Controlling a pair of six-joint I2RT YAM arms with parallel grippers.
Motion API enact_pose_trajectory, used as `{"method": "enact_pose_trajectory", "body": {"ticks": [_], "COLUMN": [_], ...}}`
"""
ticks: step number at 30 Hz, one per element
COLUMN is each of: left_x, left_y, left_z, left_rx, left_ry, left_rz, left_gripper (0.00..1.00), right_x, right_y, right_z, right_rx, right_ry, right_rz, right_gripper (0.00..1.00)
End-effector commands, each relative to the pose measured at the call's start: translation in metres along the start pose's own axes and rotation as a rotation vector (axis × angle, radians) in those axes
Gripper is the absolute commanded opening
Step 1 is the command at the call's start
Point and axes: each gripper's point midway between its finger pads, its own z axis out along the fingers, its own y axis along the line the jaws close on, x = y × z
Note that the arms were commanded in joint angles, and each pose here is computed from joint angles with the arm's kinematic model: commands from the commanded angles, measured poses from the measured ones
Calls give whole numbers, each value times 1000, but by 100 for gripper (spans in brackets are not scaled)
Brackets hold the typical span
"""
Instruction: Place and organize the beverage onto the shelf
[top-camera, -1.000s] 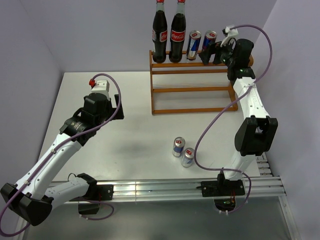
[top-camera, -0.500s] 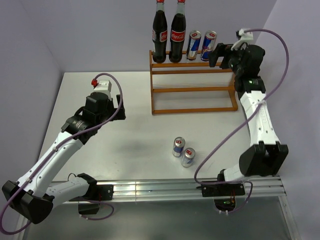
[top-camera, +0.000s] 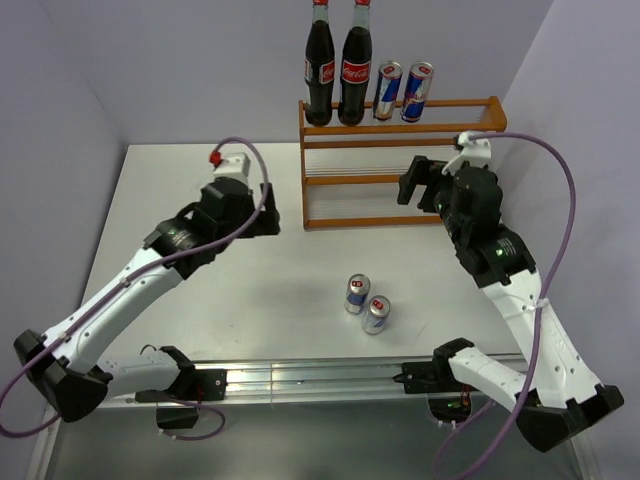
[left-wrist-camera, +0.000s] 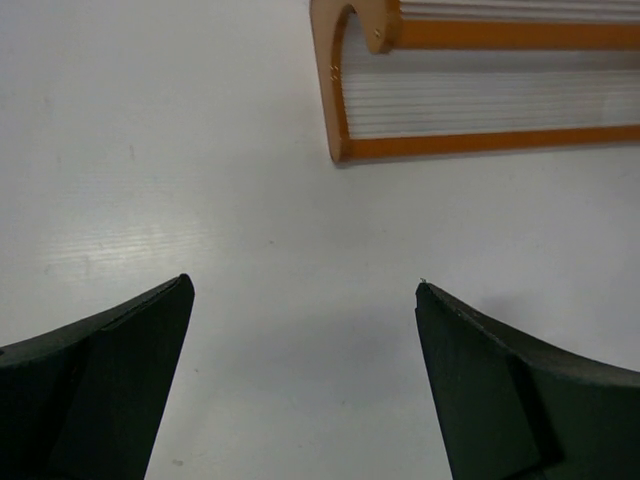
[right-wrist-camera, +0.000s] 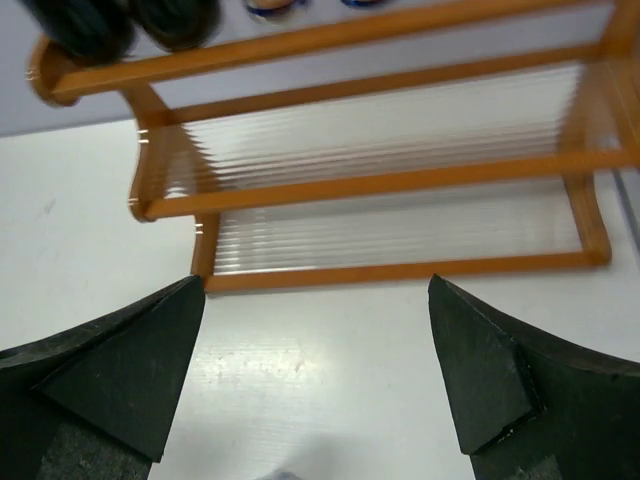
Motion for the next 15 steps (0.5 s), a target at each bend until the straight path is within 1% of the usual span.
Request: {"method": "enact_pose_trajectory", "body": {"ticks": [1, 2, 4, 8, 10, 12, 13, 15], "left_x": [8, 9, 11, 26, 31, 42, 46, 58], "left_y": [-26, -39, -56, -98, -112, -133, -140, -158], "left_z": [1, -3, -4, -6, -6, -7, -8, -7], "left_rx": [-25, -6, 26, 86, 103, 137, 147, 165], "left_ry": [17, 10, 9, 38, 45, 65, 72, 88], "left_rz": [-10, 0, -13, 1, -7, 7, 2, 22], "left_gripper": [99, 99, 100, 100, 100, 100, 100, 99], "right_x": [20, 27, 33, 44, 47, 45, 50, 47], "right_y": [-36, -43, -39, -35, -32, -32, -36, -42], "right_z": [-16, -24, -32, -56, -63, -71, -74, -81], "right_rx": [206, 222, 175, 87, 52, 48, 70, 100], "right_ry": [-6, -20, -10, -44, -35, -33, -14, -26], "right_rz": [148, 179, 167, 192, 204, 212, 218, 245], "right_gripper": [100, 100, 100, 100, 100, 100, 100, 100]}}
